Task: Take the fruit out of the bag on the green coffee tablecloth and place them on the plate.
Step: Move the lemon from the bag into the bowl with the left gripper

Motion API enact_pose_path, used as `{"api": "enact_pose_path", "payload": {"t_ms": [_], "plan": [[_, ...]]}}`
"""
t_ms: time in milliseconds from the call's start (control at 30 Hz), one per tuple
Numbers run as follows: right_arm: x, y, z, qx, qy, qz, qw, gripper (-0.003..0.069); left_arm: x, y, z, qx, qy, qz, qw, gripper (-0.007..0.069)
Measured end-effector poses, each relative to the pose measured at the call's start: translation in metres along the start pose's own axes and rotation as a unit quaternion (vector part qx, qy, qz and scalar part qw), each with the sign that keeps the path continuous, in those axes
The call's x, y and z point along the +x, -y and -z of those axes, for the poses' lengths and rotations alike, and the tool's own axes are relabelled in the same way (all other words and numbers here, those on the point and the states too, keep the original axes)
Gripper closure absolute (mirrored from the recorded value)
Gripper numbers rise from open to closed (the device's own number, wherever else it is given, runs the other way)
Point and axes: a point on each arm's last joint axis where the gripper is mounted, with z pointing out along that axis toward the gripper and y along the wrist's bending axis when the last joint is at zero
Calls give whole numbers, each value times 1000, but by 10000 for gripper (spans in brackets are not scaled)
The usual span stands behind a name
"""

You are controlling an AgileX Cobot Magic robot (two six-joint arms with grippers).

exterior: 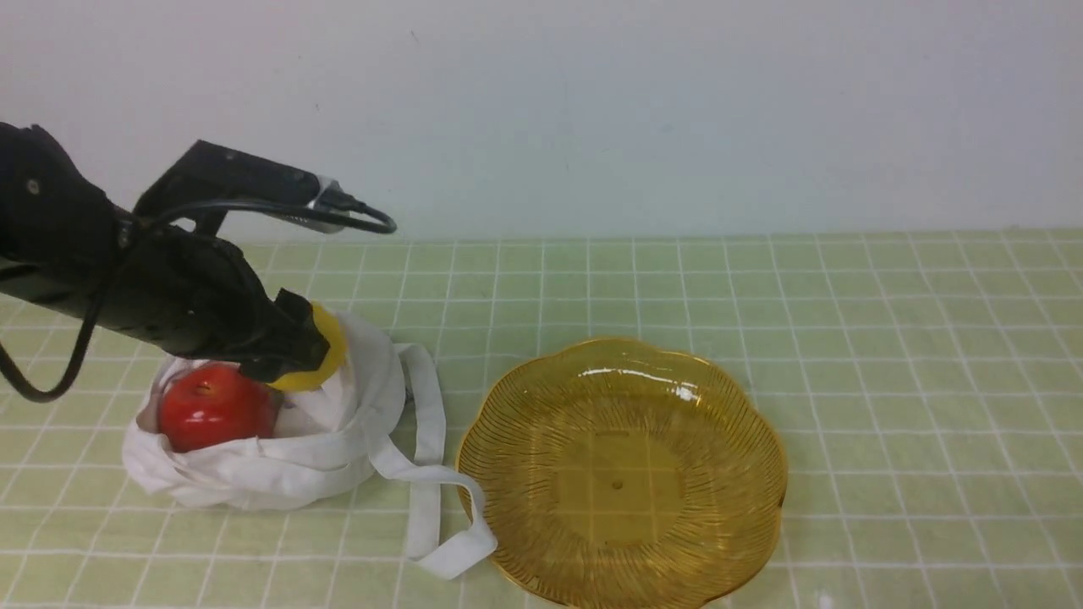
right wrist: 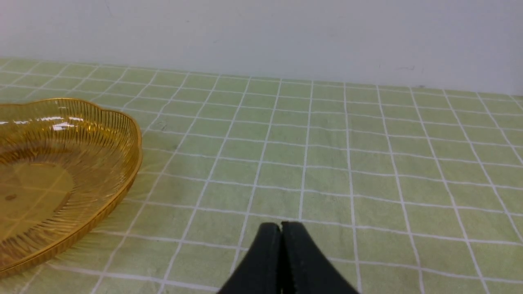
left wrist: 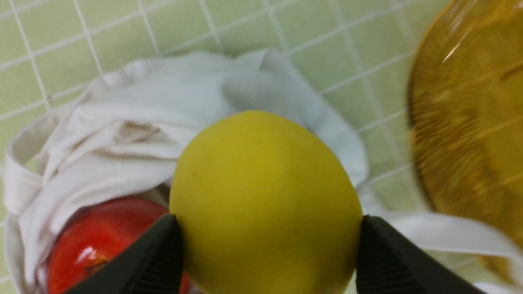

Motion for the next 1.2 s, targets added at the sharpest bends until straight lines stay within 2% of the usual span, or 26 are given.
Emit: {"api": "enact_pose_path", "payload": {"t_ms": [167, 267, 300, 433, 567, 833, 867, 933, 1067, 1200], "plan": [[0, 0, 0, 0, 0, 0, 1000, 673, -5, 26, 21, 41, 30, -2, 999, 140], [0, 0, 0, 0, 0, 0, 1000, 673, -7, 65, 23, 109, 23, -24, 993, 140], [0, 0, 0, 0, 0, 0, 1000, 673, -7, 67, 22, 113, 22, -25, 993, 140], [0, 0, 0, 0, 0, 0, 1000, 673, -5, 111, -2, 161, -6, -72, 984, 140], [0, 0, 0, 0, 0, 0, 1000, 673, -4, 136, -39, 166, -14, -91, 982, 140], [0, 0, 0, 0, 0, 0, 1000, 673, 5, 147, -95, 152, -38, -81, 984, 138], [0, 0, 0, 0, 0, 0, 1000, 673, 6, 147, -99, 151, -43, -80, 984, 118], [0, 0, 0, 0, 0, 0, 1000, 673, 7, 148, -101, 151, -46, -80, 984, 95], [0, 0, 0, 0, 0, 0, 1000, 673, 6, 148, -100, 152, -46, -81, 984, -12], [0, 0, 0, 0, 0, 0, 1000, 673, -6, 149, -82, 160, -26, -81, 983, -1]]}}
